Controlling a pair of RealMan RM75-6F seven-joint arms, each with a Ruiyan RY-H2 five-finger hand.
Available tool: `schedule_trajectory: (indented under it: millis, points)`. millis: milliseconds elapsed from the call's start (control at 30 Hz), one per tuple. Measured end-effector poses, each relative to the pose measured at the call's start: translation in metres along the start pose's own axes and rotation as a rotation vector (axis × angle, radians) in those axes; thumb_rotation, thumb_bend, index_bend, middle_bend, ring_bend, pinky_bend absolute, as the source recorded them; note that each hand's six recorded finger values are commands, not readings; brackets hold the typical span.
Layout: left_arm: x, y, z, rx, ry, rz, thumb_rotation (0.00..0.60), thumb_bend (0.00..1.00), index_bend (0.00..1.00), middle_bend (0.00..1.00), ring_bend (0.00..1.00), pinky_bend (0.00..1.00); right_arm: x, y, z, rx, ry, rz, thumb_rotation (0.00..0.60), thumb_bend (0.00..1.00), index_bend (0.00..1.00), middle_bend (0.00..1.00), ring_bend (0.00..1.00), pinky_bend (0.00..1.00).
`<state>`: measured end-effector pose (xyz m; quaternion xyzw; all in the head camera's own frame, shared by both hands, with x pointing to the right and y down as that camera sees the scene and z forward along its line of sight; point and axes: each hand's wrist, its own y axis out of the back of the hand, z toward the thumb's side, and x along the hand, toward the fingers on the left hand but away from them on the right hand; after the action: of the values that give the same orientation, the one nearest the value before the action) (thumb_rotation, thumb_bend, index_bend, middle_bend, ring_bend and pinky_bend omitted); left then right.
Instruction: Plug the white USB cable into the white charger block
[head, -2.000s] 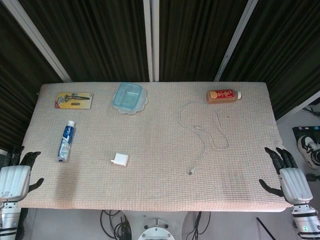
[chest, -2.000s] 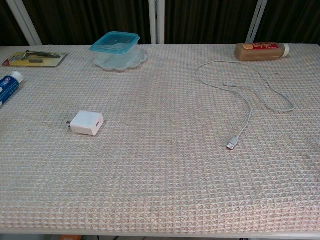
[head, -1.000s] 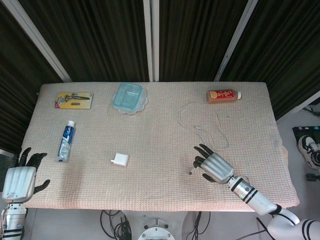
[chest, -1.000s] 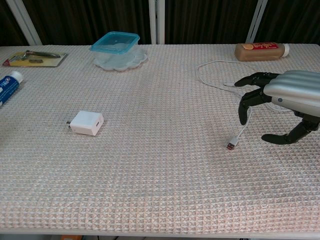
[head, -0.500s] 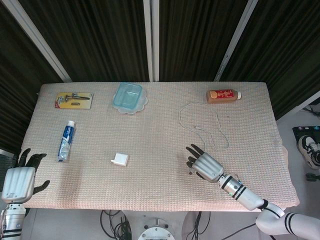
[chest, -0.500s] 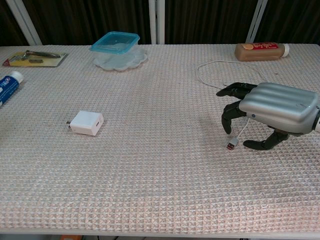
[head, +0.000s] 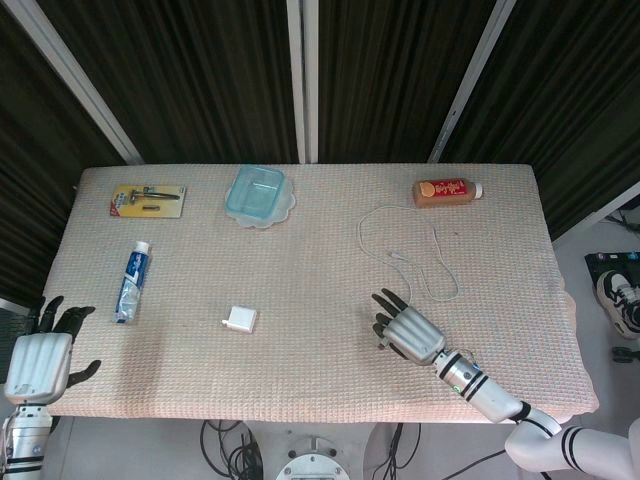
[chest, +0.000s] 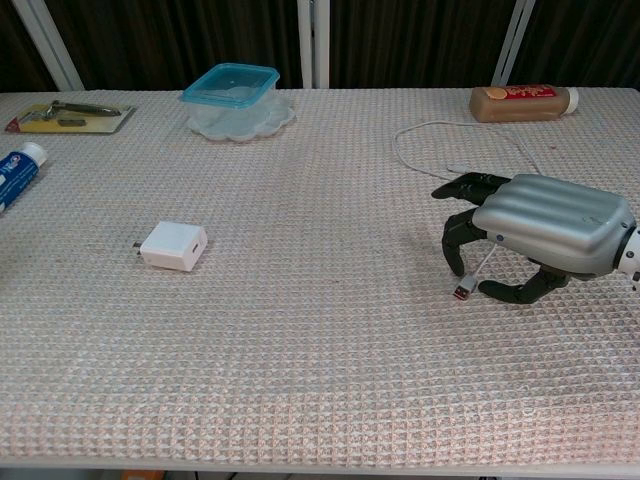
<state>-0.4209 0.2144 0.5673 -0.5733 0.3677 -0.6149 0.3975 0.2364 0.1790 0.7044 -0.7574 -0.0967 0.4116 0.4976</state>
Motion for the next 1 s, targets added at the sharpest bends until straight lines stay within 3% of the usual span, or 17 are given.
schedule_trajectory:
  millis: [400,667,1000]
  points:
    - [-0.001,-0.001,-0.003,-0.006,0.001,-0.002,0.600,0.11,0.24,0.25,0.06,0.00,-0.001,-0.003,0.000,-0.005,-0.014,-0.004,0.600,0.33,0.55,0.38,0.05,0.00]
    - [-0.001,0.001,-0.002,-0.001,-0.005,-0.001,0.600,0.11,0.24,0.25,0.06,0.00,0.001,0.010,-0.001,-0.033,-0.034,-0.066,0.600,0.33,0.59,0.42,0.11,0.00]
    - [0.013,0.003,0.024,0.054,-0.091,-0.026,0.600,0.11,0.24,0.25,0.06,0.00,0.006,0.025,-0.008,-0.099,-0.053,-0.103,0.600,0.36,0.60,0.52,0.22,0.00]
